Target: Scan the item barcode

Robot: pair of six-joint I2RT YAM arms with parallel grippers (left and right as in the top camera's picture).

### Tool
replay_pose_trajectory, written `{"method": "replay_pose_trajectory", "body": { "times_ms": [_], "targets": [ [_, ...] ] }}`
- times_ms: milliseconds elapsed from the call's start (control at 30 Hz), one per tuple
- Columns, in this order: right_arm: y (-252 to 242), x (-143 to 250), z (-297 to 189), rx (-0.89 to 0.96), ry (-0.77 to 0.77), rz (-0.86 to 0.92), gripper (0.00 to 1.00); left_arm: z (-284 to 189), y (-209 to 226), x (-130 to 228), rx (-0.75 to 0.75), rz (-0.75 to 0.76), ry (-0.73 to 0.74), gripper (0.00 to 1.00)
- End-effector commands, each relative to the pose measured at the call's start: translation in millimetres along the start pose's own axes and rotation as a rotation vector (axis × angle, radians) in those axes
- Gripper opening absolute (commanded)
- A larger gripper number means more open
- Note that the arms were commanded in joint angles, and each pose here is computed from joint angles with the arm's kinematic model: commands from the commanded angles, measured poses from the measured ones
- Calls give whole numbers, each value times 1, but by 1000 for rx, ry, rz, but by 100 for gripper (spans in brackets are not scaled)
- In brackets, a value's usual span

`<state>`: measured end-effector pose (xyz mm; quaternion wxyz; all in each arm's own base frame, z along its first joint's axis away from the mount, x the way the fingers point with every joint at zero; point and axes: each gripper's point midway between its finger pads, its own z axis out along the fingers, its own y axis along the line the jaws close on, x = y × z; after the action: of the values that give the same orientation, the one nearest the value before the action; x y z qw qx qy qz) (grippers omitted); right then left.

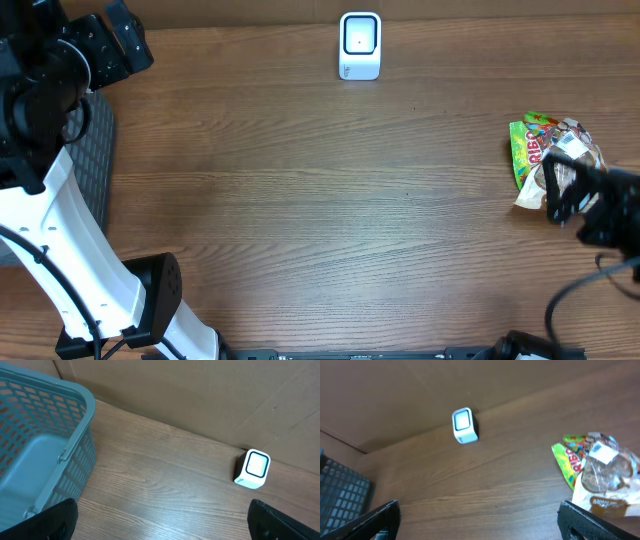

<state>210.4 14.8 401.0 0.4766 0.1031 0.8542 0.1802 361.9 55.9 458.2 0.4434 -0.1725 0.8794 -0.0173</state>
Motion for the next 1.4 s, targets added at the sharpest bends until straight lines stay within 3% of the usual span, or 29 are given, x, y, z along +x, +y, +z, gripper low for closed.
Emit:
{"method": "replay_pose_trajectory", "body": {
  "times_ms": [0, 100, 267, 433, 533, 800, 1100, 1367],
  "targets": [
    [10, 8, -20, -8, -38, -48, 100, 2, 3, -1, -12, -8, -2, 100],
    [-8, 15, -30, 115, -44, -135, 100, 2, 3, -1, -12, -8, -2, 100],
    [-23, 18, -21, 167, -23, -184, 100, 2, 3, -1, -12, -8, -2, 100],
    [-36, 15, 22, 135, -237, -308, 100, 2, 3, -1, -12, -8, -2, 100],
    [-38, 34, 46, 71, -363, -370, 100, 2, 3, -1, -12, -8, -2, 100],
    [-60, 112, 109, -43, -505, -432, 100, 2, 3, -1, -12, -8, -2, 100],
    [-79, 169, 145, -75, -468, -437, 100, 2, 3, -1, -12, -8, -2, 100],
    [-81, 163, 140, -55, -503, -436, 100, 2, 3, -1, -12, -8, -2, 100]
  ]
}}
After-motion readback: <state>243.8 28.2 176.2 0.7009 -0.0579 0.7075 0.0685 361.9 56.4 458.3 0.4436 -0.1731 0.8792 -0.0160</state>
